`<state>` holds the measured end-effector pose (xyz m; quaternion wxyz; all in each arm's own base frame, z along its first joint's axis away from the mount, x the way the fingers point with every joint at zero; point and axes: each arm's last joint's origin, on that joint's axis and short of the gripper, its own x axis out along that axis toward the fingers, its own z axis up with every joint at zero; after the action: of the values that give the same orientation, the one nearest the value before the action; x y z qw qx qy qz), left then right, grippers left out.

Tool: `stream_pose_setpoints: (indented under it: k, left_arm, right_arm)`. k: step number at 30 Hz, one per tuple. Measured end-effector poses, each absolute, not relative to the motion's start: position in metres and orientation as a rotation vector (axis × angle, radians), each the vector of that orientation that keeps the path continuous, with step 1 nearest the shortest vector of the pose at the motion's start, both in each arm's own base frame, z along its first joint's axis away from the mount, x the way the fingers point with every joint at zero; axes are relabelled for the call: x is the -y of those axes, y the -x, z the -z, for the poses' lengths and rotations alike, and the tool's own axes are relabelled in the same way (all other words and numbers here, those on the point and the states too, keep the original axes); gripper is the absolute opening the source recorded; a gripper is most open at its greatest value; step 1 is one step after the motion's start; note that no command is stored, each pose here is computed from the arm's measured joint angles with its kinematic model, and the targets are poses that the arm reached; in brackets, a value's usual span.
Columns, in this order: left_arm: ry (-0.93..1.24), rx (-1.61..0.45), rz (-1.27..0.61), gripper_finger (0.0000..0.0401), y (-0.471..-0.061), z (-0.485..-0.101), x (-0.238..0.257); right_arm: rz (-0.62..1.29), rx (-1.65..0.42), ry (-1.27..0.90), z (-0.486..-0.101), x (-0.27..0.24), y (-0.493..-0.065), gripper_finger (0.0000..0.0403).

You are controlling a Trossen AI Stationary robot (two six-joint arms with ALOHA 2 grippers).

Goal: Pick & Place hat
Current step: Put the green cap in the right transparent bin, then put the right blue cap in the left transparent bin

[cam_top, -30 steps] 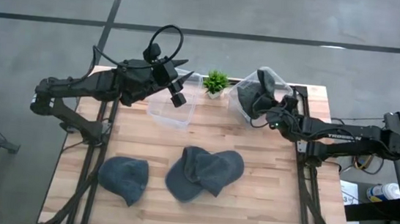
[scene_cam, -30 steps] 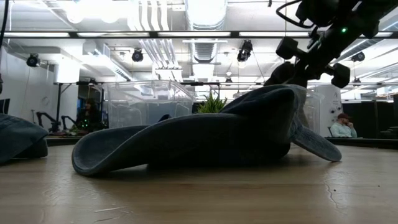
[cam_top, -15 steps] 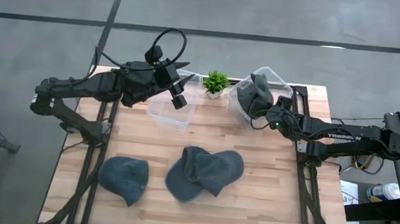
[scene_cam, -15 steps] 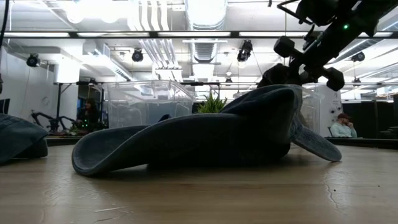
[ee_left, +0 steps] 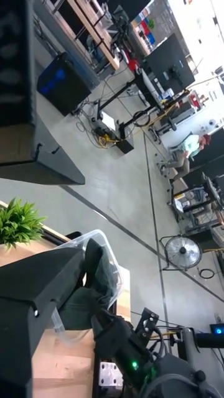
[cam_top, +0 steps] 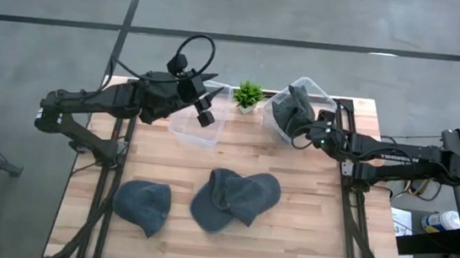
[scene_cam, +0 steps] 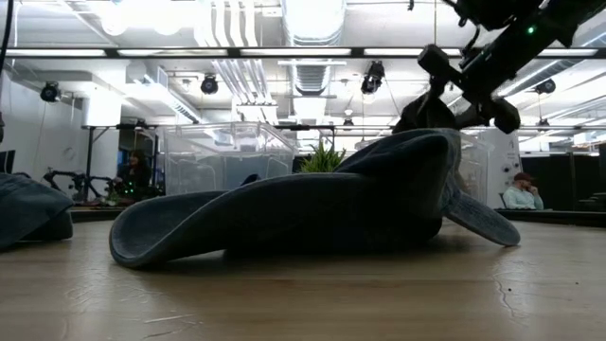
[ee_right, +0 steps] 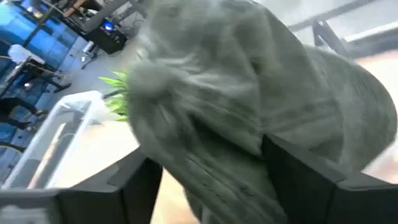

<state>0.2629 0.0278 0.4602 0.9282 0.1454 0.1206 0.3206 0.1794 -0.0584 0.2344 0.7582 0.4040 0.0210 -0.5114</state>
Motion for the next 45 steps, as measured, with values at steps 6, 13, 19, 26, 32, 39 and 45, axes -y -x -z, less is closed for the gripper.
stream_pose_setpoints:
  k: [6, 13, 19, 26, 32, 39, 45]
  left_arm:
    - [-0.297, -0.246, -0.657, 0.0168, -0.263, -0.46, -0.028]
    - [-0.298, -0.246, -0.658, 0.0168, -0.263, -0.46, -0.028]
    - [-0.316, -0.255, -0.656, 0.0168, -0.263, -0.46, -0.028]
    - [-0.3, -0.245, -0.624, 0.0168, -0.263, -0.46, -0.027]
    - [-0.302, -0.27, -0.601, 0.0168, -0.263, -0.458, -0.026]
    - [-0.258, -0.282, -0.603, 0.0168, -0.252, -0.459, -0.026]
    - [-0.127, -0.285, -0.545, 0.0168, -0.24, -0.459, -0.024]
  right_arm:
    - [1.05, -0.061, -0.788, -0.256, 0.058, -0.181, 0.031]
    - [1.02, -0.104, -0.729, -0.287, 0.058, -0.181, 0.0315]
    - [1.022, -0.096, -0.676, -0.326, 0.061, -0.177, 0.0293]
    - [0.97, -0.225, -0.608, -0.36, 0.06, -0.18, 0.0236]
    - [0.844, -0.423, -0.594, -0.371, 0.054, -0.193, 0.0139]
    - [0.878, -0.521, -0.513, -0.374, 0.044, -0.204, 0.0018]
    - [0.799, -0.564, -0.546, -0.373, 0.042, -0.218, 0.0009]
